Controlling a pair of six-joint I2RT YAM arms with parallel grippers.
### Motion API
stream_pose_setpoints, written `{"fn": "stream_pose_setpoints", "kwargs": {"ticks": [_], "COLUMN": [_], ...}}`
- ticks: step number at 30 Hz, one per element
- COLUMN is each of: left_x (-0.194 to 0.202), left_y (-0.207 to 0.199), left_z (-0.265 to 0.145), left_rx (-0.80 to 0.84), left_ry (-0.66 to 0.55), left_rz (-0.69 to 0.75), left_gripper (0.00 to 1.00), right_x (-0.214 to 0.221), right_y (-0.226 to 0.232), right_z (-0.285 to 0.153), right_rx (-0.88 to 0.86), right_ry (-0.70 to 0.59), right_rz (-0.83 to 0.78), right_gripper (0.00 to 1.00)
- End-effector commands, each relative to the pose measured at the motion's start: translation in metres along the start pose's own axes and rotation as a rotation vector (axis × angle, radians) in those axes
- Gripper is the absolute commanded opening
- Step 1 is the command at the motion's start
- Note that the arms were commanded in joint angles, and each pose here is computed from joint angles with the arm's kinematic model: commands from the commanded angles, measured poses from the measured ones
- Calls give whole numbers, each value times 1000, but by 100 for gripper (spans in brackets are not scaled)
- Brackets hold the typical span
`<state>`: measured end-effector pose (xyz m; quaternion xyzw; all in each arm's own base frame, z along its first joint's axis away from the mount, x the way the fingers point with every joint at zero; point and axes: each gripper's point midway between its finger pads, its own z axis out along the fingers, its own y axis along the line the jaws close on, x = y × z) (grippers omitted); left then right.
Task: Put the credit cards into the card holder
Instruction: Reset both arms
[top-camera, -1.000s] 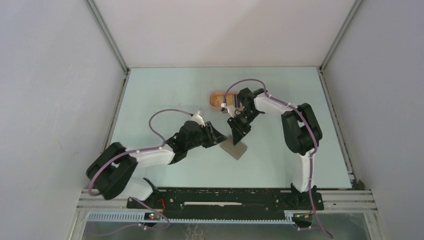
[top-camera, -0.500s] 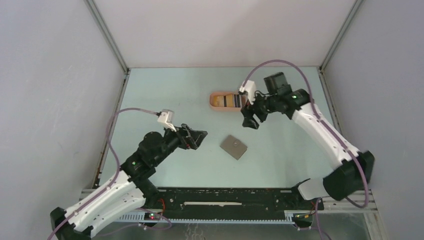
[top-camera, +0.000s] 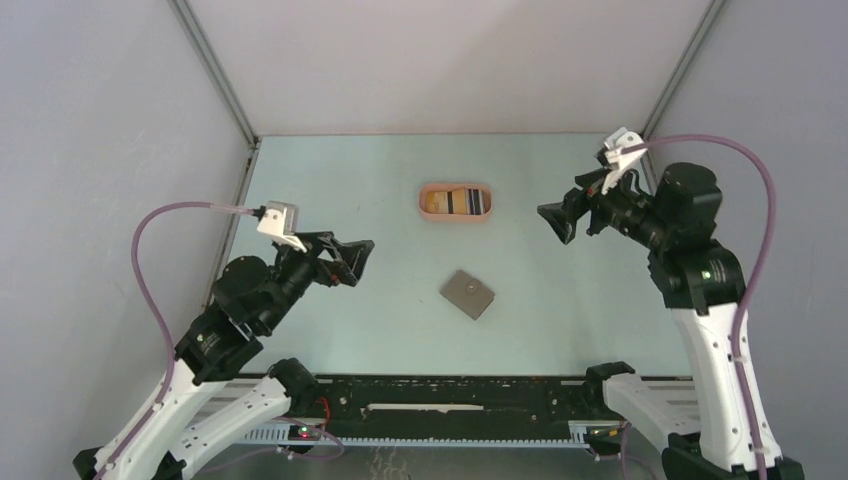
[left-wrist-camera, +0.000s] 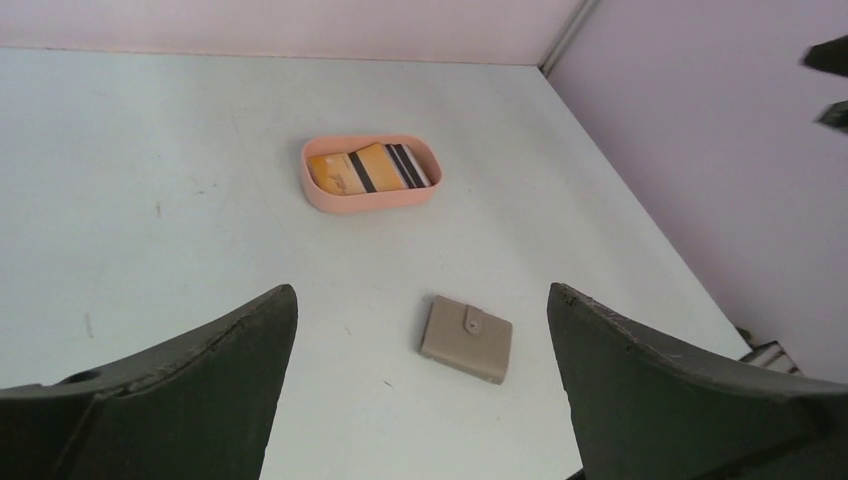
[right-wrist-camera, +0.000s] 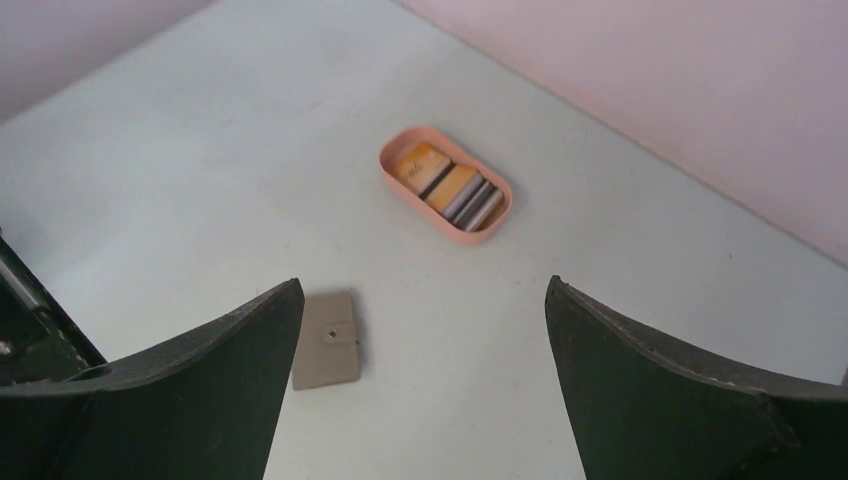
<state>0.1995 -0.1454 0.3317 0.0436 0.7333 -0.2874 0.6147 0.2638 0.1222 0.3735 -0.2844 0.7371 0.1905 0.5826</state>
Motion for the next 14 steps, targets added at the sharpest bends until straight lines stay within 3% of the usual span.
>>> {"fn": "stream_pose_setpoints", "kwargs": {"ticks": [1, 6, 14], "left_x": [-7, -4, 2], "left_y": [11, 9, 7], "left_z": [-5, -3, -1], "left_rx": [-57, -40, -16], "left_ry": [34, 46, 62], "left_rz": [82, 83, 91], "left_gripper": [100, 100, 100], "right_x": [-21, -28, -18], "right_y": [2, -11, -8], "right_z": [-9, -19, -12], "right_rx": [35, 137, 98], "right_ry": [-85, -129, -117], "right_rz": [100, 171, 168], "right_gripper": [100, 100, 100]}}
